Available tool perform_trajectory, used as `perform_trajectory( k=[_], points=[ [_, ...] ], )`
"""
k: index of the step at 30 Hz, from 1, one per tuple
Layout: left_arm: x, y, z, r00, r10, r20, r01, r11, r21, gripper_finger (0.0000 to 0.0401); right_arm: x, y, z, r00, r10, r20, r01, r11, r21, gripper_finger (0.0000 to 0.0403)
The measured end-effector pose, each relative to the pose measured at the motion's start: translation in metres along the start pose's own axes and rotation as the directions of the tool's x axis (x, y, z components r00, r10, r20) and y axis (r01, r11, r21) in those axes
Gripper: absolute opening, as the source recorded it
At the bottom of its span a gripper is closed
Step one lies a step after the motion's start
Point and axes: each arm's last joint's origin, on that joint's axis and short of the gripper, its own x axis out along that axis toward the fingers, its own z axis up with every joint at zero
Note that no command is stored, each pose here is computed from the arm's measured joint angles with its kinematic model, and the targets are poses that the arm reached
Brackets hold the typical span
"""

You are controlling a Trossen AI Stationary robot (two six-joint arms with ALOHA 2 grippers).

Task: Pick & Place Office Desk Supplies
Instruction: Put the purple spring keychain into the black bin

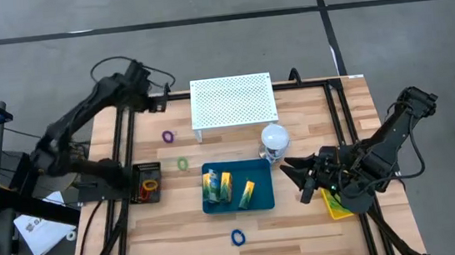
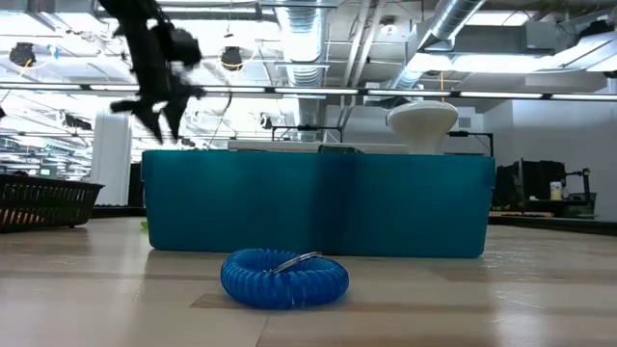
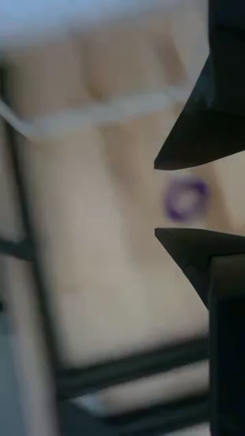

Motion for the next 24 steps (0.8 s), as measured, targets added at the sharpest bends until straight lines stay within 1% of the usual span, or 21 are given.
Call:
perform_trajectory(
  k=[1,3,6,9,12,14,15,17,19,20,22,24],
  points=[
    [0.010,0.003,0.000,0.998,0.017,-0.066,-0.016,1.000,0.005,0.0143,0.000,0.000,0.000,1.000,-0.001,-0.001,0.001,1.000,-0.003,0.0168],
    [0.026,0.004,0.000,0.988,0.013,-0.153,-0.006,0.999,0.046,0.0143,0.000,-0.001,0.000,1.000,-0.003,-0.001,0.003,1.000,-0.004,0.0168],
    [0.046,-0.001,-0.006,0.970,0.002,-0.245,0.041,0.985,0.171,0.0143,0.000,-0.003,-0.001,1.000,-0.012,-0.003,0.012,1.000,-0.002,0.0168],
    [0.057,-0.011,-0.006,0.973,0.001,-0.231,0.075,0.945,0.320,0.0143,0.000,-0.005,-0.002,1.000,-0.021,-0.008,0.021,1.000,0.010,0.0168],
    [0.064,-0.019,-0.006,0.978,0.022,-0.210,0.078,0.888,0.454,0.0143,0.000,-0.006,-0.003,1.000,-0.024,-0.010,0.024,1.000,0.011,0.0168],
    [0.069,-0.023,-0.007,0.974,0.031,-0.222,0.098,0.833,0.545,0.0143,0.000,-0.007,-0.002,1.000,-0.024,-0.010,0.024,1.000,0.009,0.0168],
    [0.071,-0.025,-0.008,0.971,0.036,-0.234,0.115,0.794,0.597,0.0144,-0.001,-0.007,-0.001,1.000,-0.024,-0.011,0.024,1.000,0.009,0.0168],
    [0.076,-0.029,-0.012,0.965,0.047,-0.259,0.156,0.693,0.704,0.0148,-0.002,-0.008,0.001,1.000,-0.024,-0.010,0.024,1.000,0.009,0.0168],
    [0.078,-0.033,-0.015,0.958,0.057,-0.282,0.198,0.581,0.789,0.0156,-0.002,-0.009,0.003,1.000,-0.023,-0.012,0.023,1.000,0.010,0.0168],
    [0.080,-0.035,-0.016,0.957,0.060,-0.285,0.210,0.532,0.820,0.0161,-0.002,-0.009,0.003,1.000,-0.023,-0.012,0.023,1.000,0.011,0.0168],
    [0.085,-0.037,-0.017,0.953,0.073,-0.293,0.230,0.452,0.862,0.0172,-0.002,-0.009,0.003,1.000,-0.023,-0.012,0.023,1.000,0.010,0.0168],
    [0.091,-0.037,-0.017,0.947,0.089,-0.308,0.250,0.396,0.884,0.0182,-0.002,-0.009,0.003,1.000,-0.023,-0.012,0.023,1.000,0.012,0.0168]
  ],
)
